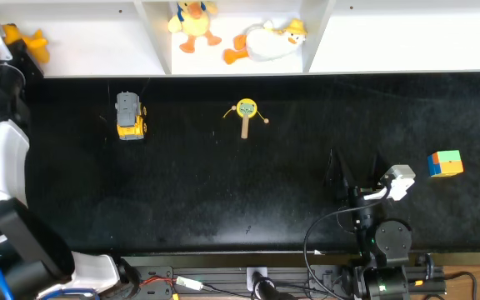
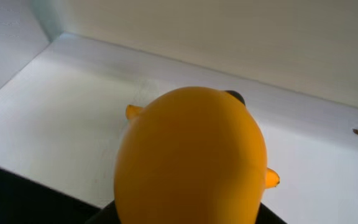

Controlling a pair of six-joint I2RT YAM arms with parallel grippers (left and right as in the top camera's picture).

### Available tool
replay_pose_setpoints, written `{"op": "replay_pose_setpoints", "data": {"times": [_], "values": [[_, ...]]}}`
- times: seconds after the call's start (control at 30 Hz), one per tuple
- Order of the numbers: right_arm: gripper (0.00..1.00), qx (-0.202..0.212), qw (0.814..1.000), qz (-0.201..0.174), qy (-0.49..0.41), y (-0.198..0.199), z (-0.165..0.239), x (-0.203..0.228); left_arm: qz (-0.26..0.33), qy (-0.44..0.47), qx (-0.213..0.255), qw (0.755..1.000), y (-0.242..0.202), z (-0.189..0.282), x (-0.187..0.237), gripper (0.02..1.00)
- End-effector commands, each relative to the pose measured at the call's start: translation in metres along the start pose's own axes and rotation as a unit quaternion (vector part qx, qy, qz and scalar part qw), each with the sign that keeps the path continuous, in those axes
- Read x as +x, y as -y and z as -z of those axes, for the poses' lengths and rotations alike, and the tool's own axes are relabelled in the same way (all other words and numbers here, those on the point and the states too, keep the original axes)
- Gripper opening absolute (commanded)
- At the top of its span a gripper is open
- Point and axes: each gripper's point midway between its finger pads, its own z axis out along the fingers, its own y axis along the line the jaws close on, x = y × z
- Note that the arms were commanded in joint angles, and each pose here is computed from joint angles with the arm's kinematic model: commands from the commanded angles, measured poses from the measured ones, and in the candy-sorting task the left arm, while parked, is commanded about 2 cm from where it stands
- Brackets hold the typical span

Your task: Store Toys

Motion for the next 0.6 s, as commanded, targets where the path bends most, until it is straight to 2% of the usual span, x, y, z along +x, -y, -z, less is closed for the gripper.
{"op": "replay_pose_setpoints", "data": {"times": [0.03, 0.4, 0.53, 0.6], "values": [[0.996, 0.003, 1.0, -0.002, 0.002, 0.002, 0.0, 0.003, 0.005, 0.016, 0.02, 1.0, 0.009, -0.011, -0.01, 0.281], [0.996, 0.003, 1.0, -0.002, 0.002, 0.002, 0.0, 0.003, 0.005, 0.006, 0.02, 1.0, 0.008, -0.027, 0.005, 0.294], [0.996, 0.003, 1.0, -0.002, 0.002, 0.002, 0.0, 0.003, 0.007, -0.001, 0.02, 1.0, 0.007, -0.034, 0.013, 0.338], [0.991, 0.003, 1.0, -0.002, 0.002, 0.002, 0.0, 0.003, 0.007, -0.002, 0.02, 1.0, 0.007, -0.037, 0.015, 0.408]]}}
